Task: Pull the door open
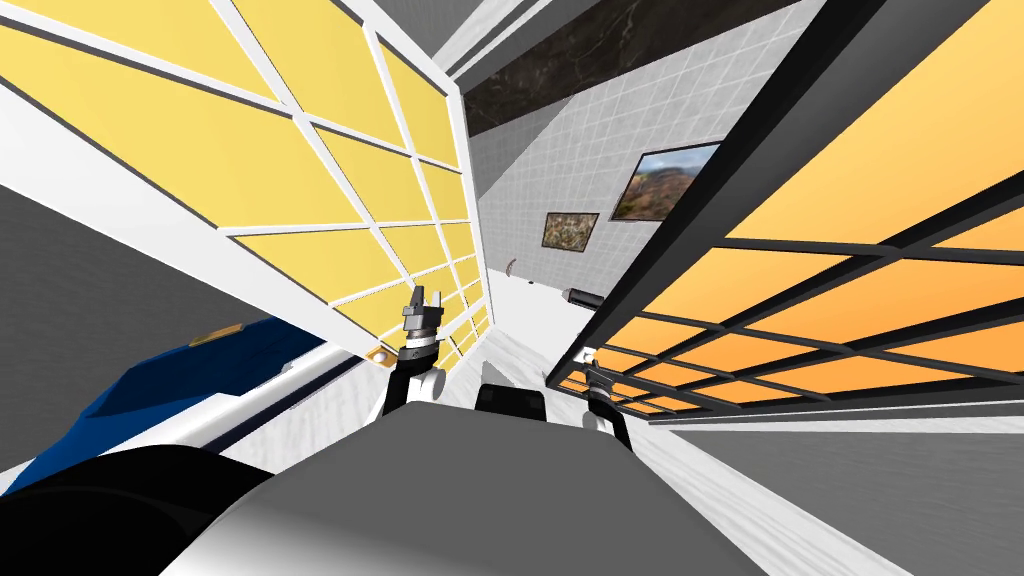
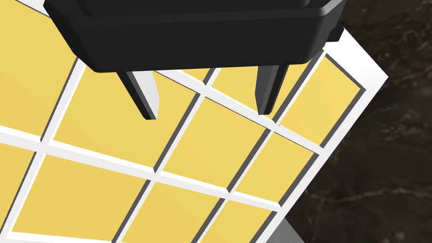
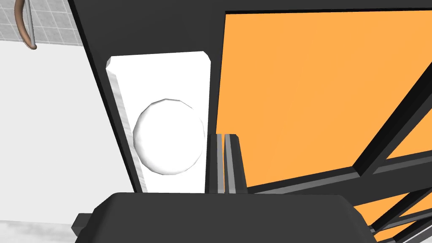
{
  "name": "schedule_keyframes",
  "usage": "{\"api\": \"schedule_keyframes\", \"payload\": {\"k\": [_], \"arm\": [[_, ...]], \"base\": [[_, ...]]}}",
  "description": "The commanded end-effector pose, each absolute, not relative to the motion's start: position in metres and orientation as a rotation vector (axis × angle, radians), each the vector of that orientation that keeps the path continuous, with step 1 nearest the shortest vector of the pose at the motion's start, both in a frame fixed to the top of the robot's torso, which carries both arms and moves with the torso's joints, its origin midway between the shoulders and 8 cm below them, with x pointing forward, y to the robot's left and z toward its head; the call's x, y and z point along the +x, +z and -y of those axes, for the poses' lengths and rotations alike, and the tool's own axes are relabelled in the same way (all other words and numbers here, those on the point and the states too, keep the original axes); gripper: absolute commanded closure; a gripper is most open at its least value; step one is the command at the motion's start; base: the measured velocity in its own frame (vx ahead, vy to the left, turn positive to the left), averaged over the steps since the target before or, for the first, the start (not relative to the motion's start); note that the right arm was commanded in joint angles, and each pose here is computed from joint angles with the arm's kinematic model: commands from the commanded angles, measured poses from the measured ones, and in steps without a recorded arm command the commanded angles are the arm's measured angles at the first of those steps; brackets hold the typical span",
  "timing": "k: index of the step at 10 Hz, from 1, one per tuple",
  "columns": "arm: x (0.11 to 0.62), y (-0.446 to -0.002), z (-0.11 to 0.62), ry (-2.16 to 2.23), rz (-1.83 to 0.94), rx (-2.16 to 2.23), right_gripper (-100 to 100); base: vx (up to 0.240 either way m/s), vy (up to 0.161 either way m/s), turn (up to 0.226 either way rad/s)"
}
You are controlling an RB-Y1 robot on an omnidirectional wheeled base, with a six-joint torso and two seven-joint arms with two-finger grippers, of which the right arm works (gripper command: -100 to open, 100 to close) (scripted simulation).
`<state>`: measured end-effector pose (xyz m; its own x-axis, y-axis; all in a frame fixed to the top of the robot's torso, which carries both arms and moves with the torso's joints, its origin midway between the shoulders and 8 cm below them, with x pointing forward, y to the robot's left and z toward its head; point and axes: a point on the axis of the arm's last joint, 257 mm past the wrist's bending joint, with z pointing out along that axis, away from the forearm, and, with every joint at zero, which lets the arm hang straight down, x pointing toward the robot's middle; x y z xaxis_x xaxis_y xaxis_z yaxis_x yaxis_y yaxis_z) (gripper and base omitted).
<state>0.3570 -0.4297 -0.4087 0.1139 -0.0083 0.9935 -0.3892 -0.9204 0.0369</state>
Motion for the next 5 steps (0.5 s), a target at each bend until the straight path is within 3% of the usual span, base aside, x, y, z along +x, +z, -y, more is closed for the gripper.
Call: {"api": "schedule_keyframes", "payload": {"k": [1,3,5], "arm": [[0.355,-0.409,0.420,1.900,0.382,2.105,-100],[0.353,-0.407,0.412,1.931,0.367,2.095,-100],[0.350,-0.404,0.399,1.979,0.345,2.082,-100]], "base": [[-0.198,-0.062,0.128],[-0.188,-0.025,0.130],[-0.161,-0.034,0.211]]}}
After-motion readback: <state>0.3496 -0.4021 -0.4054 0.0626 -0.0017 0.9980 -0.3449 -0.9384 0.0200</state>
